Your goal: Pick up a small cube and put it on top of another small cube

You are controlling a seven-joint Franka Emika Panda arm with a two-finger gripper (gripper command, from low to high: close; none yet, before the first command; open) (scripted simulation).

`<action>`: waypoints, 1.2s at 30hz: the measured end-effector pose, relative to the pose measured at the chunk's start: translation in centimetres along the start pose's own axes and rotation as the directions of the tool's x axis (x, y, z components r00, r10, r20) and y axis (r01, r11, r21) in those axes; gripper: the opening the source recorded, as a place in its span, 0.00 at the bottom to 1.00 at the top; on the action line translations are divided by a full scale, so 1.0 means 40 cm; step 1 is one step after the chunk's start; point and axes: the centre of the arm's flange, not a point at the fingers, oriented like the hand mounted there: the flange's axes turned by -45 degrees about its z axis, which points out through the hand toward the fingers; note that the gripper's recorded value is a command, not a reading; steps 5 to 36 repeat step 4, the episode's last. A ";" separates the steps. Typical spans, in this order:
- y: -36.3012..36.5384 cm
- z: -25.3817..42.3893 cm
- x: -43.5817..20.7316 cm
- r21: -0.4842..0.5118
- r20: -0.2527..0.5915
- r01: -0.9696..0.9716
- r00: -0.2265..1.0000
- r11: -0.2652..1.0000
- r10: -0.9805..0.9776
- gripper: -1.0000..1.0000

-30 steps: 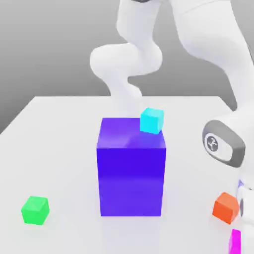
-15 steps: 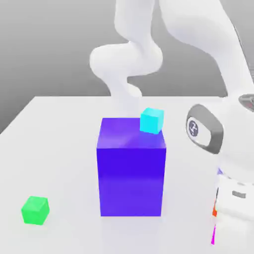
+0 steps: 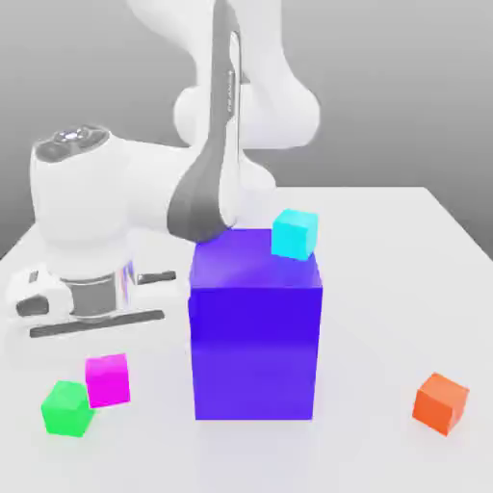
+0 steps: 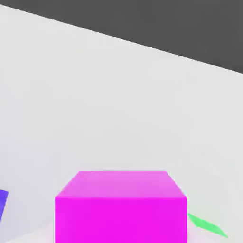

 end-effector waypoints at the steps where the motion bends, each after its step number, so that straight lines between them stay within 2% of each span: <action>1: 0.016 0.024 -0.015 0.001 0.001 -0.020 1.000 1.000 0.020 1.00; 36: 0.016 0.024 -0.015 0.001 0.001 -0.020 1.000 1.000 0.020 1.00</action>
